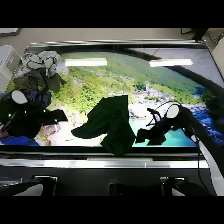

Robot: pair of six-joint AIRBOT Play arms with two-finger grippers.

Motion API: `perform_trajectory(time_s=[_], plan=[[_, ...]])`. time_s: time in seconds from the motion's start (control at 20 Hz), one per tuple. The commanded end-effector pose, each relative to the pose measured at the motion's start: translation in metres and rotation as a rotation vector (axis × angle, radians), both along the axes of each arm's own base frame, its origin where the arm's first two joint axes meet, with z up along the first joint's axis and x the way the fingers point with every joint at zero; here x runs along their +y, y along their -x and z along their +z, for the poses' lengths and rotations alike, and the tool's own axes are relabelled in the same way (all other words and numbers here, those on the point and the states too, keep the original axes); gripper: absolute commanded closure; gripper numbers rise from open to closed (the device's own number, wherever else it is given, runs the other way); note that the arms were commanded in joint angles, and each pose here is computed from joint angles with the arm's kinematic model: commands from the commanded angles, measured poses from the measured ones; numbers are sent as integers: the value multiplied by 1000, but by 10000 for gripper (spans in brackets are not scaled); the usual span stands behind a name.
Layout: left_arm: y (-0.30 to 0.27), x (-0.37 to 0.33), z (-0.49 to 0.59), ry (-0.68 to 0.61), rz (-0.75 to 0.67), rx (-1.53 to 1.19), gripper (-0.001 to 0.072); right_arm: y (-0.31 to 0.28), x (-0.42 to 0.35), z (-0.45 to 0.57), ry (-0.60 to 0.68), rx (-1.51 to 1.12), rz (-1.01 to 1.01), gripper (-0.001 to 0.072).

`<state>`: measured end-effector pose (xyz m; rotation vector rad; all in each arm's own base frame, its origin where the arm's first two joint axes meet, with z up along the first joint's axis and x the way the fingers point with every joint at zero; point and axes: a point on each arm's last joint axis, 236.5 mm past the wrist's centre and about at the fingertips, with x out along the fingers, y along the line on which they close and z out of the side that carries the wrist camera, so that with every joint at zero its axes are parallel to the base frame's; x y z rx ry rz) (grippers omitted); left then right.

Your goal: Fold the clothes and pants, and hang the long-sleeved shirts on hangers.

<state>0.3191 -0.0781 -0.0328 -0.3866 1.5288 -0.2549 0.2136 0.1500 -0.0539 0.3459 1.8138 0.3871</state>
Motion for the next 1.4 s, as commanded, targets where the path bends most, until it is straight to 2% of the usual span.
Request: perform_trajectory(time_s=[0.0,0.15,0.4,0.45,0.5,0.55,0.6,0.65,0.7,0.9,0.95,1.0,1.05,1.1,1.2,1.35], plan=[[21,-14,-43,163,159,15,-1,16,15,-19,-59,38,-63,-4],[17,-37,-55,263,214,13,1,22,21,-14,-92,63,-57,-4],[14,-55,-64,262,188,3,4,26,32,-14,-108,64,-44,-5],[13,-58,-66,255,188,1,23,29,38,-18,-102,54,-30,-5],[13,-62,-68,251,192,3,129,32,44,-24,-92,45,-25,-7],[12,-65,-70,245,202,9,142,36,52,-28,-90,37,-18,-7],[12,-67,-72,243,213,17,355,39,58,-33,-86,34,-19,-7],[12,-69,-73,240,206,13,634,40,65,-38,-87,35,-30,-7],[12,-69,-72,241,201,10,685,42,77,-41,-105,35,-45,-5],[12,-73,-58,253,184,-17,686,26,121,-53,-166,-58,-119,10],[11,-74,-53,255,177,-31,686,16,128,-54,-172,-105,-147,65],[11,-76,-49,256,169,-45,686,8,133,-53,-183,-135,-174,196],[10,-77,-44,259,166,-60,686,3,137,-50,-196,-147,-191,490],[7,-76,-37,260,165,-84,686,-1,138,-44,-202,-157,-198,663],[-6,-71,-16,258,178,-173,687,-14,137,-23,-199,-239,-162,665],[-38,-57,51,267,192,-387,687,-60,97,33,-76,-457,-119,667]])
